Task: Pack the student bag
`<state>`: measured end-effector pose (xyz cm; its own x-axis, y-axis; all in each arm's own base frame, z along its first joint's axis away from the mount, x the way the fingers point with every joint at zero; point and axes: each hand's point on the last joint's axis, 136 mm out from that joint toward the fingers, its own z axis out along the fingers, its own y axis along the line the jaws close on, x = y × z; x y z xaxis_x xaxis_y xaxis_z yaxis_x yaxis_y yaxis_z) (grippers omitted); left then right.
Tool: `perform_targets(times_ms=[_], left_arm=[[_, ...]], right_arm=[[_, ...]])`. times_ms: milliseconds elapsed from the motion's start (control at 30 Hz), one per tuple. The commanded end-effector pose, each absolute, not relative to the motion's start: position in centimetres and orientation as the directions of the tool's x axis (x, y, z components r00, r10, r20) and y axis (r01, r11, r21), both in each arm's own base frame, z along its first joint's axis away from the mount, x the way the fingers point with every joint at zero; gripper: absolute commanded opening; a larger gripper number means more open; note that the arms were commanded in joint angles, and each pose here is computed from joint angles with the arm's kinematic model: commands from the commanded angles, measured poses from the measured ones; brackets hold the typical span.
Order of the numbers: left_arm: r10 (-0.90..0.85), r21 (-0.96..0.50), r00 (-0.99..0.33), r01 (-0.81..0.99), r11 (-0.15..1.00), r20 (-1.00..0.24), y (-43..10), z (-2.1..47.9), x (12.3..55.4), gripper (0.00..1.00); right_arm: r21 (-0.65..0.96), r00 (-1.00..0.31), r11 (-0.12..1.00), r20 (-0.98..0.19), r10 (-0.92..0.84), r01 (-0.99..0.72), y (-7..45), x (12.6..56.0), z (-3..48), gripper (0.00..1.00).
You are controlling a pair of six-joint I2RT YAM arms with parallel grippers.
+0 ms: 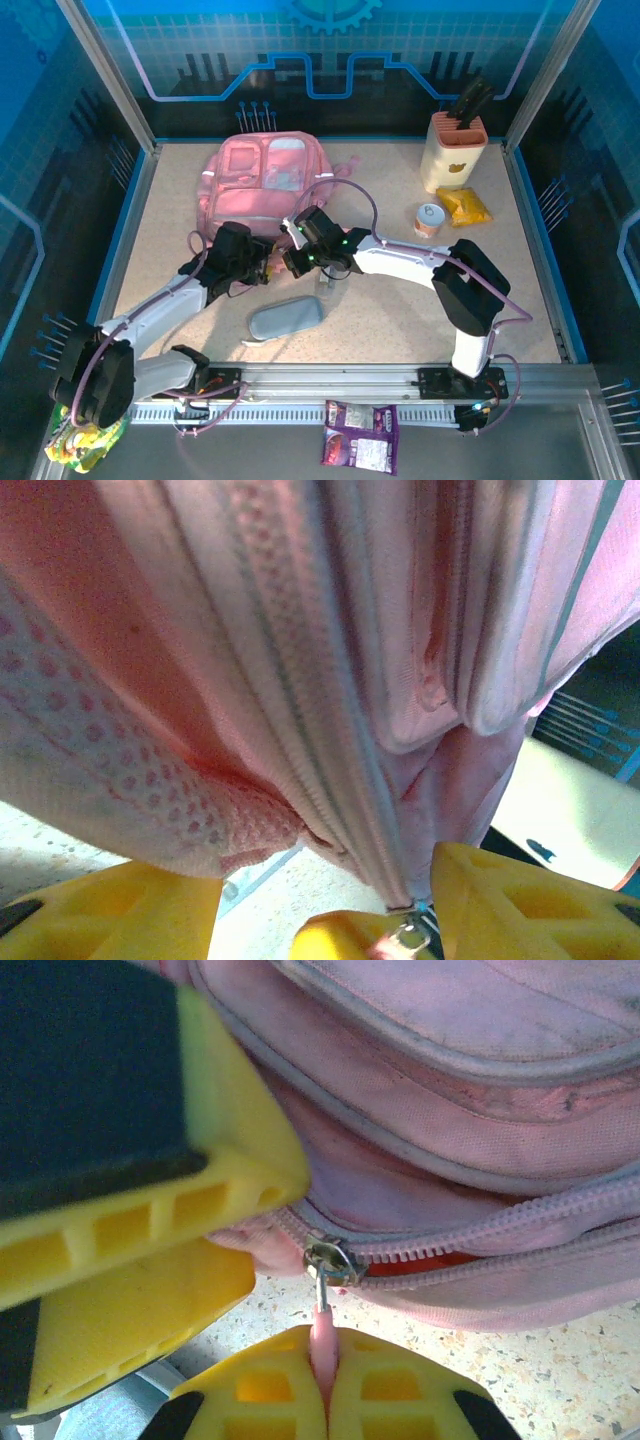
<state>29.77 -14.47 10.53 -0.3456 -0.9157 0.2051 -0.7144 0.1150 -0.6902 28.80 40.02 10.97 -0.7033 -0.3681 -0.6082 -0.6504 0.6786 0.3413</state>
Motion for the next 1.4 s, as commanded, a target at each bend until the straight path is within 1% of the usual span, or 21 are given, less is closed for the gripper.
perform_targets(times_ms=[0, 100, 133, 167, 233, 400, 433, 600, 700, 800, 933, 1100, 1167, 1233, 1300, 1367], left_arm=[[-0.944, -0.689, -0.26, -0.723, 0.052, 0.202, -13.9, 10.8, 31.0, 0.58], [-0.948, -0.662, -0.235, -0.749, 0.036, 0.214, -14.0, 9.5, 31.0, 0.59], [-0.947, -0.665, -0.24, -0.746, 0.04, 0.212, -14.2, 9.4, 31.3, 0.58], [-0.947, -0.659, -0.245, -0.751, 0.05, 0.207, -14.3, 9.2, 31.4, 0.54], [-0.947, -0.649, -0.257, -0.757, 0.073, 0.193, -14.3, 8.9, 31.5, 0.43], [-0.958, -0.642, -0.254, -0.758, 0.112, 0.133, -13.1, 8.3, 31.1, 0.05], [-0.957, -0.645, -0.266, -0.753, 0.132, 0.114, -12.8, 8.5, 31.1, 0.0], [-0.954, -0.654, -0.301, -0.721, 0.228, 0.0, -9.7, 10.6, 30.6, 0.0], [-0.955, -0.653, -0.291, -0.714, 0.253, -0.051, -7.8, 11.4, 29.7, 0.0], [-0.959, -0.649, -0.274, -0.718, 0.252, -0.069, -6.0, 11.3, 29.0, 0.0], [-0.963, -0.635, -0.265, -0.735, 0.237, -0.053, -3.9, 11.0, 28.1, 0.0], [-0.961, -0.644, -0.254, -0.718, 0.266, -0.113, -1.7, 11.5, 27.5, 0.0], [-0.958, -0.63, -0.264, -0.728, 0.272, -0.108, -1.0, 11.2, 27.6, 0.0], [-0.957, -0.619, -0.271, -0.736, 0.273, -0.1, -0.4, 11.0, 27.8, 0.0], [-0.949, -0.63, -0.298, -0.717, 0.297, -0.107, -0.1, 11.2, 28.6, 0.0], [-0.941, -0.614, -0.311, -0.719, 0.326, -0.134, 0.4, 11.4, 29.2, 0.0]], right_arm=[[0.362, -0.681, 0.633, -0.629, -0.375, -0.684, 41.6, 27.8, 11.3, 0.0], [0.344, -0.666, 0.63, -0.637, -0.388, -0.696, 41.8, 27.6, 11.5, 0.0], [0.34, -0.662, 0.627, -0.638, -0.394, -0.7, 41.9, 27.6, 11.5, 0.0], [0.33, -0.657, 0.629, -0.639, -0.401, -0.704, 41.9, 27.5, 11.6, 0.0], [0.307, -0.646, 0.634, -0.641, -0.414, -0.71, 41.8, 27.5, 11.7, 0.0], [0.229, -0.647, 0.695, -0.632, -0.427, -0.682, 40.1, 28.4, 11.5, 0.0], [0.219, -0.648, 0.706, -0.634, -0.422, -0.674, 39.6, 28.6, 11.7, 0.0], [0.15, -0.673, 0.79, -0.631, -0.386, -0.595, 35.4, 30.5, 11.4, 0.0], [0.184, -0.717, 0.825, -0.615, -0.328, -0.535, 32.9, 32.3, 11.1, 0.0], [0.191, -0.738, 0.846, -0.605, -0.298, -0.498, 31.4, 34.1, 10.7, 0.0], [0.163, -0.736, 0.862, -0.609, -0.296, -0.481, 30.6, 36.0, 10.4, 0.0], [0.268, -0.786, 0.878, -0.593, -0.174, -0.396, 29.2, 39.3, 9.9, 0.0], [0.246, -0.788, 0.891, -0.59, -0.174, -0.381, 28.8, 40.3, 9.7, 0.0], [0.243, -0.797, 0.891, -0.575, -0.186, -0.384, 29.0, 40.6, 9.6, 0.0], [0.277, -0.802, 0.871, -0.566, -0.193, -0.405, 29.8, 39.8, 10.1, 0.0], [0.272, -0.797, 0.867, -0.567, -0.206, -0.418, 30.2, 38.8, 10.4, 0.0]])
